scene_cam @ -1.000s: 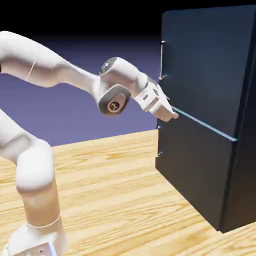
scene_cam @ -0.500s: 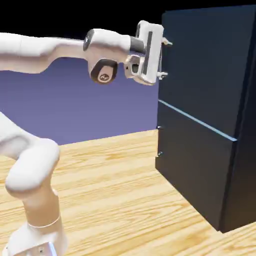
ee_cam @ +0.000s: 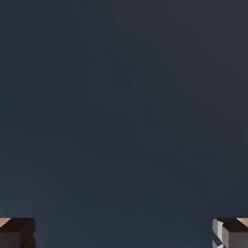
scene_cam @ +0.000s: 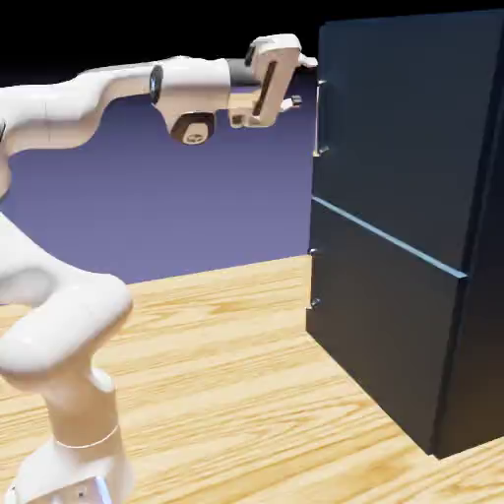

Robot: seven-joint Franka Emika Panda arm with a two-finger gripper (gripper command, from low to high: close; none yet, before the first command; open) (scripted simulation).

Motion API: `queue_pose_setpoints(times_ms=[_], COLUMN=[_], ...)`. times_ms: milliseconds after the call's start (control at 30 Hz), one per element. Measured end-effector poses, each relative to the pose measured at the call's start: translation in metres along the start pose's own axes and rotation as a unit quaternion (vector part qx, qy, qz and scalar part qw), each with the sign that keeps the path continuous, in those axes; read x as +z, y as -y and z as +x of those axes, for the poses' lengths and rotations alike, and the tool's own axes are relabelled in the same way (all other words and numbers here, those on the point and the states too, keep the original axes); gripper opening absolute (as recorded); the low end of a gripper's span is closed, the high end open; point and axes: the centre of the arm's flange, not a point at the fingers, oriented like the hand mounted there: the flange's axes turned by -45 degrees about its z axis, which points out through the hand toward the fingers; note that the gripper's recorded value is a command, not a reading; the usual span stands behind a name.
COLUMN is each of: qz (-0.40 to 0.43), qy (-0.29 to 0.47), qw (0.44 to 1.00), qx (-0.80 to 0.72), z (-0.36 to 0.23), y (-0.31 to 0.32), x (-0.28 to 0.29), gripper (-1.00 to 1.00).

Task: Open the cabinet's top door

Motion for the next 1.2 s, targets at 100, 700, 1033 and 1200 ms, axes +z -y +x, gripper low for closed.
queue_pose_setpoints(times_ms=[100, 700, 1033, 1200], qz=[0.0, -0.018, -0.103, -0.149], qy=[0.006, 0.003, 0.034, 0.05], qw=[0.995, 0.944, 0.938, 0.933], qx=[0.095, 0.328, 0.328, 0.325], z=[-0.003, 0.013, 0.035, 0.051], y=[-0.028, -0.106, -0.078, -0.057], x=[0.007, 0.077, 0.001, -0.037], gripper=[0.0, -1.0, -1.0, -1.0])
